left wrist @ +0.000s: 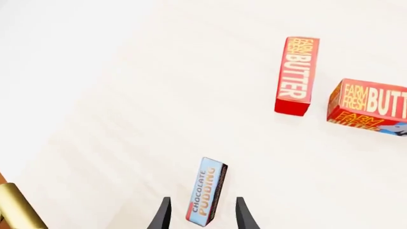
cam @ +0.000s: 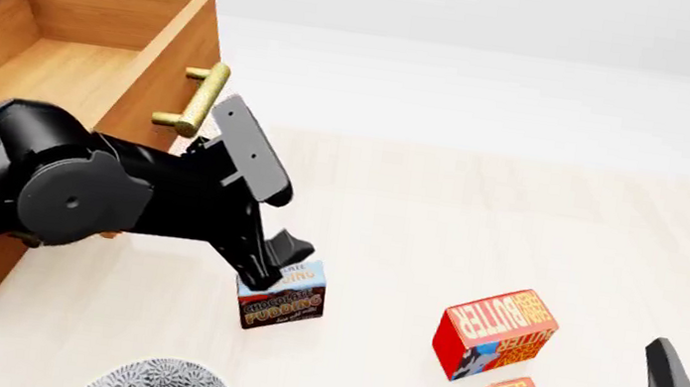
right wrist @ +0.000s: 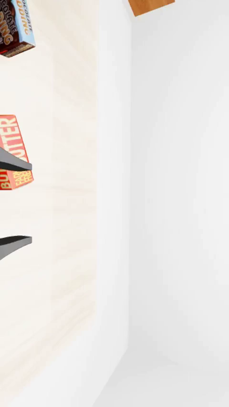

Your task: Put the chocolate pudding in the top drawer of the cabinet and close it.

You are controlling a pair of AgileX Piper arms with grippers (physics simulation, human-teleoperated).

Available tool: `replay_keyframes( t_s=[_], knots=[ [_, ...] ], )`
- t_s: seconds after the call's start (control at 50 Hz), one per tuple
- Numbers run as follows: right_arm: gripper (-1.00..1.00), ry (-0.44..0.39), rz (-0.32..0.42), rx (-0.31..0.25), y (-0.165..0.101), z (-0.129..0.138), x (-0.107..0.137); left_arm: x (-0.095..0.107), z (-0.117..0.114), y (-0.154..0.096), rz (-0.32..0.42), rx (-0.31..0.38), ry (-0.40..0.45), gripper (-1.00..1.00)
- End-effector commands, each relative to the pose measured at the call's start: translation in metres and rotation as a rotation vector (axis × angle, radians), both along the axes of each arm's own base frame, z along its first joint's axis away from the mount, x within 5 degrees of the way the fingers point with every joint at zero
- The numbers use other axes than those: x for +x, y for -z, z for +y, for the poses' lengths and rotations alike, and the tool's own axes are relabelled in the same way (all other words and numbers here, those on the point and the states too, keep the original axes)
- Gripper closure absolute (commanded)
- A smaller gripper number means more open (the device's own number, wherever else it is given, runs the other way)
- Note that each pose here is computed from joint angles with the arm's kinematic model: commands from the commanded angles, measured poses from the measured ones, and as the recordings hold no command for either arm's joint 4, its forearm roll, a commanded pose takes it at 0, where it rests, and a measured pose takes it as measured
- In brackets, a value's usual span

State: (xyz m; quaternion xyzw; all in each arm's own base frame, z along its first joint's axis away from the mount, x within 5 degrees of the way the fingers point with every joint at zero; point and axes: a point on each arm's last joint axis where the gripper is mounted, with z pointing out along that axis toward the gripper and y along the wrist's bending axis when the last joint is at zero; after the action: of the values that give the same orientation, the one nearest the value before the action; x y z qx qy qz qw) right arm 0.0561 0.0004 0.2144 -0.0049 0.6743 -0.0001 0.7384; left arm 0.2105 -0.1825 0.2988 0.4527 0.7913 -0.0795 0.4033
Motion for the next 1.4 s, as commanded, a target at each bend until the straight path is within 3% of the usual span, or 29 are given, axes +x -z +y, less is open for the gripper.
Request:
replay_keyframes(
  t_s=[0.02,0.98,1.4],
  knots=[
    [-1.00,0.000,0.000,0.000,0.000,0.000,0.000,0.006,-0.003,0.012,0.015,0.012,-0.004,-1.00],
    [-1.00,0.000,0.000,0.000,0.000,0.000,0.000,0.021,0.012,0.066,0.003,0.127,0.012,-1.00],
    [-1.00,0.000,0.000,0.000,0.000,0.000,0.000,0.029,0.005,0.088,0.023,0.148,0.025,-1.00]
  ],
)
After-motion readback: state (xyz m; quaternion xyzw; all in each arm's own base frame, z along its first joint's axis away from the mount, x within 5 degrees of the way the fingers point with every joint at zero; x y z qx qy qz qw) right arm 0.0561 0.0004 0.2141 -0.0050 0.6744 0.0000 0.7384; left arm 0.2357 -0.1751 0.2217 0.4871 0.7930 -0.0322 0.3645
